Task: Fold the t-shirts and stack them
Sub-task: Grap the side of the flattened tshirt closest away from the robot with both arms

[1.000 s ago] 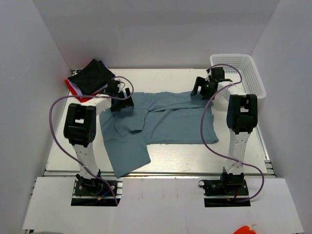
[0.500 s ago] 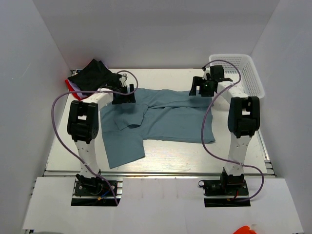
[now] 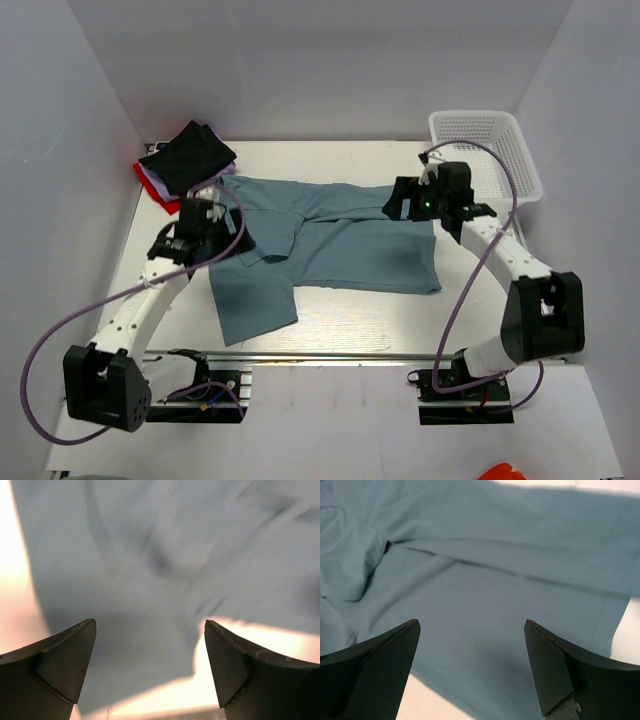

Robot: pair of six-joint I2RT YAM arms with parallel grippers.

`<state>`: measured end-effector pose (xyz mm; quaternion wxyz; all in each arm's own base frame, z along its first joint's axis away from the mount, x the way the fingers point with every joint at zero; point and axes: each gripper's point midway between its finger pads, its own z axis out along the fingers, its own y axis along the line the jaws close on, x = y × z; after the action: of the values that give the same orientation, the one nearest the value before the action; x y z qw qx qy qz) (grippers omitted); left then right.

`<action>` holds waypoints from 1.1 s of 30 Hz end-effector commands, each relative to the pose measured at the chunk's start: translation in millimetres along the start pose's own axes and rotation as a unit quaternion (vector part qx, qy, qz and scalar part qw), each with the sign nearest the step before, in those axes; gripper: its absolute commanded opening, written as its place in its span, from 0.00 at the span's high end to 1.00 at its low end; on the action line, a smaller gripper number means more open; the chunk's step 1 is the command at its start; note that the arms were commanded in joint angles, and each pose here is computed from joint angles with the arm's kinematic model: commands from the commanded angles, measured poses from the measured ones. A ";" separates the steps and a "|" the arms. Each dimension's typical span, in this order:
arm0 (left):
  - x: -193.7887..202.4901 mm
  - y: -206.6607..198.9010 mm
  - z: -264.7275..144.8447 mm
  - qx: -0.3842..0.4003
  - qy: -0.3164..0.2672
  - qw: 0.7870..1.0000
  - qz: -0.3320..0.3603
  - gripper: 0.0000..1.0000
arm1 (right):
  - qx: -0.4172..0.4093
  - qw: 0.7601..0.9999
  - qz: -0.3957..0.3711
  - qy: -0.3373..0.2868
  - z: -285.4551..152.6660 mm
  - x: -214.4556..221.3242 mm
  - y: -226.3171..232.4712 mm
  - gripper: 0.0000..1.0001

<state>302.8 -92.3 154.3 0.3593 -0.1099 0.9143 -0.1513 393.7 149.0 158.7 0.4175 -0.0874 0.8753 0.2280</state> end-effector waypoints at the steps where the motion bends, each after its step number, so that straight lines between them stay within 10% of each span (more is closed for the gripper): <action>1: 80.9 34.0 -14.2 -0.069 0.113 0.988 -0.081 0.00 | 0.018 0.998 0.043 -0.038 -19.6 2.1 1.0 0.10; 11: 206.1 60.2 -54.9 -0.108 0.319 0.931 -0.140 0.03 | 0.081 0.988 0.120 -0.044 -53.1 34.2 -12.9 0.10; 21: 205.5 67.4 -41.8 -0.126 0.272 0.937 -0.178 0.38 | 0.102 0.987 0.121 -0.026 -51.2 51.2 -22.7 0.10; 33: 204.5 83.6 -20.4 -0.185 0.265 0.929 -0.181 0.38 | 0.101 0.988 0.114 0.002 -46.4 59.5 -23.1 0.10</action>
<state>121.2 -79.7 12.6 0.0190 -0.2892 0.9533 -0.0852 329.4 109.8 126.0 0.3882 0.0619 0.9000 0.1885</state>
